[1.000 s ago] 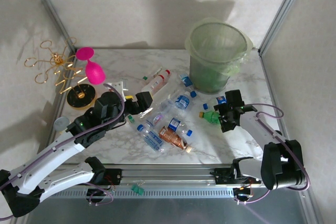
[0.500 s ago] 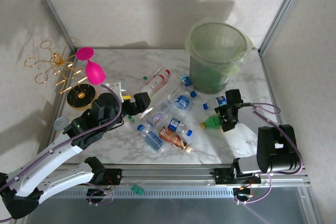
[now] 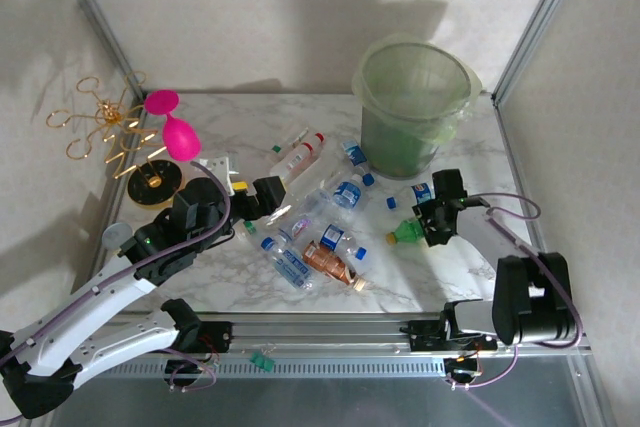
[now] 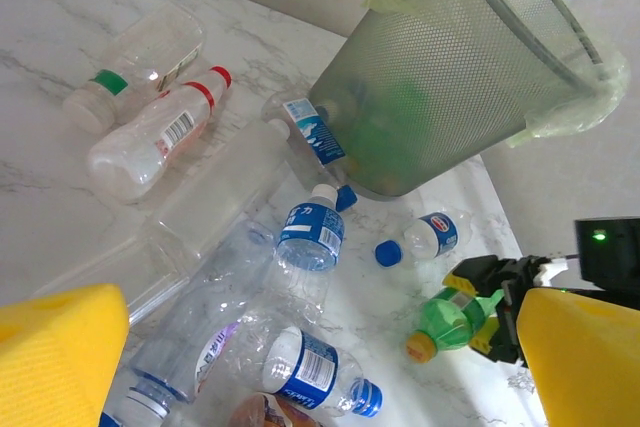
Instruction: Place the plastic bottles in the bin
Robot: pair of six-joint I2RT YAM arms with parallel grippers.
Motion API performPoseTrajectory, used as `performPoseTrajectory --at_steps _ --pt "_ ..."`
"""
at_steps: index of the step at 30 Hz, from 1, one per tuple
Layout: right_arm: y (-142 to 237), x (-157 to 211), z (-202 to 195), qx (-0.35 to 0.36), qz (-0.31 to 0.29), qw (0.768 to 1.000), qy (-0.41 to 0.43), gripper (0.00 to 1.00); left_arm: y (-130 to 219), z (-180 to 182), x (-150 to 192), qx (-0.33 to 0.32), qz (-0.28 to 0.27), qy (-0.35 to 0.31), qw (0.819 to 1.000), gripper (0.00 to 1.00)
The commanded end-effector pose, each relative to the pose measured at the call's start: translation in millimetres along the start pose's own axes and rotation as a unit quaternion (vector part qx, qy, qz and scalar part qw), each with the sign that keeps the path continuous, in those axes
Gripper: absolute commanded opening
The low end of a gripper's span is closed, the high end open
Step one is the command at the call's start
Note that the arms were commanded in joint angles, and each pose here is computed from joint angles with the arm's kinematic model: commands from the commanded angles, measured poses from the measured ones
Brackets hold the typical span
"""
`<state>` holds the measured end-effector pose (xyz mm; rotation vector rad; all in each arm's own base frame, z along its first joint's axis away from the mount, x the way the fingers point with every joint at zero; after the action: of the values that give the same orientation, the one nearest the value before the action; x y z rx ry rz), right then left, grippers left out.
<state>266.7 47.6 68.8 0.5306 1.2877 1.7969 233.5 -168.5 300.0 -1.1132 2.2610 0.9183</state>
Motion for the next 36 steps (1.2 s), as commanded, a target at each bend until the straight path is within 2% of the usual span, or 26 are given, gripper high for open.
performPoseTrajectory --at_steps 1,4,10,14,19,25,31,36 --pt "23.5 -3.7 10.6 -0.031 -0.021 0.999 0.039 0.57 8.2 -11.7 -7.7 0.019 -0.008 -0.009 1.000 1.00" --pt "47.0 -4.1 24.6 -0.067 -0.046 0.994 0.077 0.52 8.5 -16.1 -10.0 0.025 -0.009 -0.010 1.000 1.00" --pt "98.9 -5.0 50.6 -0.130 -0.112 0.972 0.160 0.52 5.2 -27.3 -10.4 0.043 0.002 -0.008 0.999 0.99" --pt "134.7 16.7 82.0 -0.241 -0.125 0.933 0.237 0.51 4.3 -33.1 -10.9 0.053 0.006 -0.005 0.999 0.99" --pt "171.6 25.2 110.1 -0.298 -0.133 0.896 0.302 0.50 8.7 -47.1 -16.2 0.080 0.007 -0.009 0.997 0.99" --pt "225.1 23.2 147.4 -0.343 -0.167 0.844 0.377 0.50 18.9 -53.7 -29.2 0.085 -0.015 -0.021 0.996 0.99" --pt "275.2 -2.6 183.2 -0.349 -0.243 0.820 0.383 0.51 26.8 -52.5 -36.3 0.085 -0.034 -0.024 0.996 1.00" --pt "295.1 -31.9 222.1 -0.339 -0.298 0.814 0.365 0.51 28.4 -49.1 -36.2 0.081 -0.039 -0.027 0.996 1.00"
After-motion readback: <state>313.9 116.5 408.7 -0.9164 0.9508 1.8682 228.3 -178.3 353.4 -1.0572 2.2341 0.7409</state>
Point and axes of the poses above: each hand's point on the last joint's axis, 136 mm out from that joint toward the fingers, its own y axis back along the fingers, its own z axis along the line the jaws close on, x = y × z, the point moved 2 cm from there along y, back along the fingers, and after that the axes turned 9 degrees about y, right-handed, at the moved point
